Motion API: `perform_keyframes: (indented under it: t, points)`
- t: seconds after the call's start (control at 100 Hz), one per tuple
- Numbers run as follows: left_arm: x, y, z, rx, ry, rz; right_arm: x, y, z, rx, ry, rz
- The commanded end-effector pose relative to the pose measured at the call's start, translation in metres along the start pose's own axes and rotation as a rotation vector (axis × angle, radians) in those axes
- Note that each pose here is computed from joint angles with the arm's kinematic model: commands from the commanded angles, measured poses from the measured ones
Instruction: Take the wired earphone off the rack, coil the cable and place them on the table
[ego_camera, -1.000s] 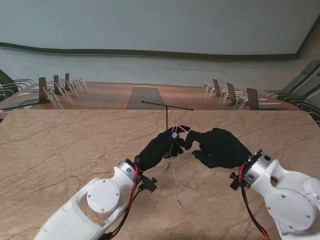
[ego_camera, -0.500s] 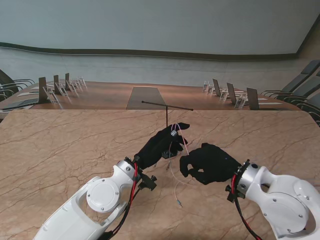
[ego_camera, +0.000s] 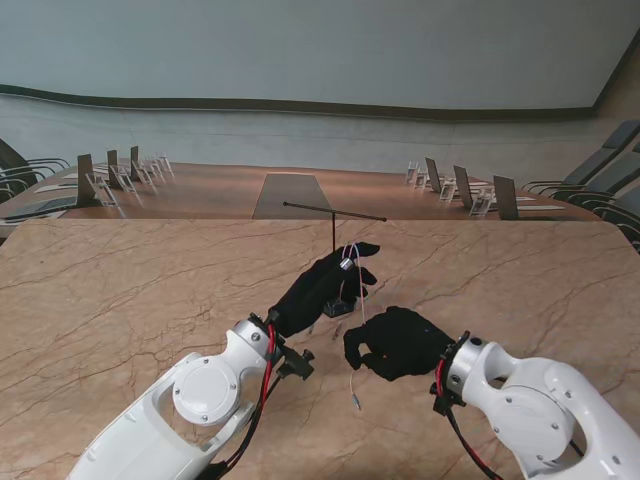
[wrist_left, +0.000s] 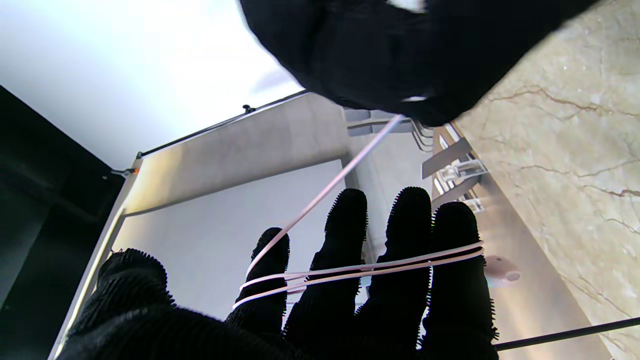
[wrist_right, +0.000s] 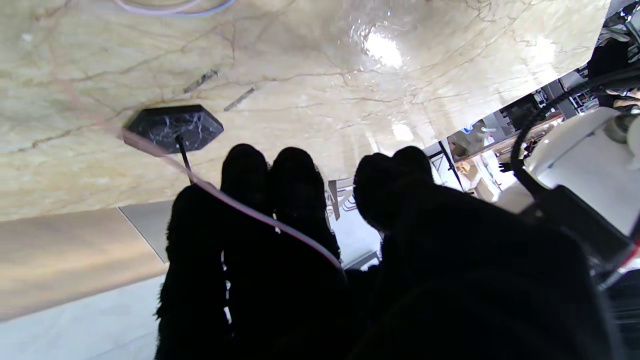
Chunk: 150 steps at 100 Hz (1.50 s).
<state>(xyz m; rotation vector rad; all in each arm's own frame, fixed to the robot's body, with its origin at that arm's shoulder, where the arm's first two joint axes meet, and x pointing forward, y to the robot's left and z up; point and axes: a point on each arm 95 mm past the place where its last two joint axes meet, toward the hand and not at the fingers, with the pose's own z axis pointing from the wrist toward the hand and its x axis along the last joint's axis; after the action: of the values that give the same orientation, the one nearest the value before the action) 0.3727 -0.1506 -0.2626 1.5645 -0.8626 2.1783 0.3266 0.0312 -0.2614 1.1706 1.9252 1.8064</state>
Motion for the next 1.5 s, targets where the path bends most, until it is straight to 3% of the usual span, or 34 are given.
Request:
perform_keyframes:
  t: [0.0,0.67,0.96,1.49]
  points:
    - [0.004,0.001,0.001,-0.001,0.014,-0.009,0.0,-0.008,0.004,0.021,-0.004,0.019]
    - [0.011,0.014,0.007,-0.052,0.033,-0.05,-0.015,-0.044,0.043,0.098,-0.086,0.14]
    - [0.016,0.018,0.005,-0.082,0.042,-0.064,-0.031,-0.053,0.058,0.089,-0.138,0.166]
    - [0.019,0.028,-0.002,-0.14,0.031,-0.109,-0.065,-0.037,0.072,0.029,-0.233,0.145]
